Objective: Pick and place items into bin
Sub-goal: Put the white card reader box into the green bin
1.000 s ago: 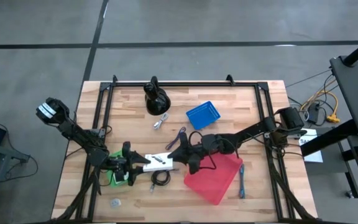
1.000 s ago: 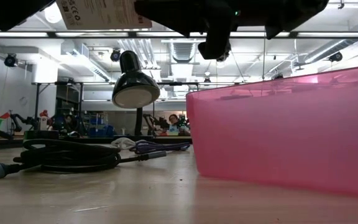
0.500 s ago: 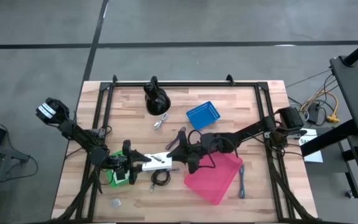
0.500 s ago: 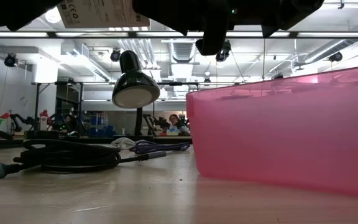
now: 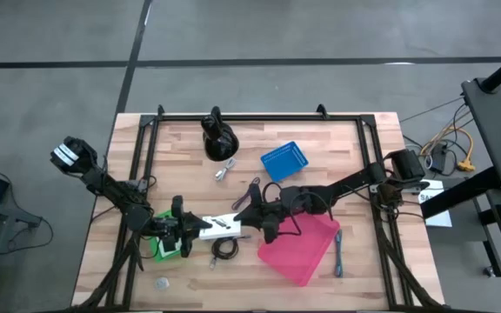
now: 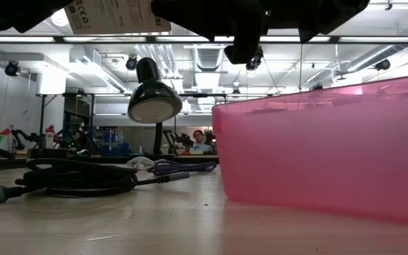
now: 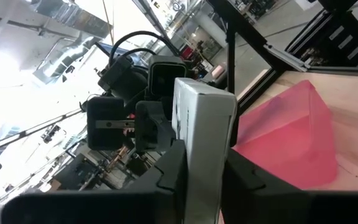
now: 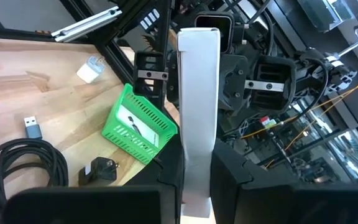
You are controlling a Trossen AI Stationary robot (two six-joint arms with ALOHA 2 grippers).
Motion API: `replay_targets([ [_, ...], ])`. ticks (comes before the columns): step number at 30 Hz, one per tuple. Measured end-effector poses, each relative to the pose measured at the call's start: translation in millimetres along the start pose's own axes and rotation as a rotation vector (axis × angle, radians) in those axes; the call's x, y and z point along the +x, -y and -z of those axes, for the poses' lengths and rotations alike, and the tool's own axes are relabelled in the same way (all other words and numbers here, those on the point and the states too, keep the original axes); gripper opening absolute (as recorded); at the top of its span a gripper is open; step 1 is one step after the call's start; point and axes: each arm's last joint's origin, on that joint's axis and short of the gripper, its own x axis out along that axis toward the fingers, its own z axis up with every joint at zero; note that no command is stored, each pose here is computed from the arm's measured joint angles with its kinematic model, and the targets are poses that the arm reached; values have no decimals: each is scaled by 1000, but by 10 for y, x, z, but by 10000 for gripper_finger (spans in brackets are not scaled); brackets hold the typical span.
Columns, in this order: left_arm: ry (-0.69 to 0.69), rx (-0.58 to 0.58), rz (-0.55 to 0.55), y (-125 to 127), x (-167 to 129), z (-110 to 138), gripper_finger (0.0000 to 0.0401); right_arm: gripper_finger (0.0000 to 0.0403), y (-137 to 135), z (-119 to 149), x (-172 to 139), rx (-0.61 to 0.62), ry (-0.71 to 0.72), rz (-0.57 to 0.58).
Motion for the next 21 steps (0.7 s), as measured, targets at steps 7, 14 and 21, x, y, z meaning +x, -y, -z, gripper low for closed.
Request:
replay_targets([
  [7, 2, 9, -4, -1, 12, -14, 37, 39, 2, -2, -1, 18, 1, 2],
  [14, 3, 9, -5, -1, 14, -15, 37, 74, 3, -3, -1, 27, -2, 6],
  [21, -5, 13, -11, -3, 15, -13, 35, 101, 1, 45, -7, 38, -122, 59],
])
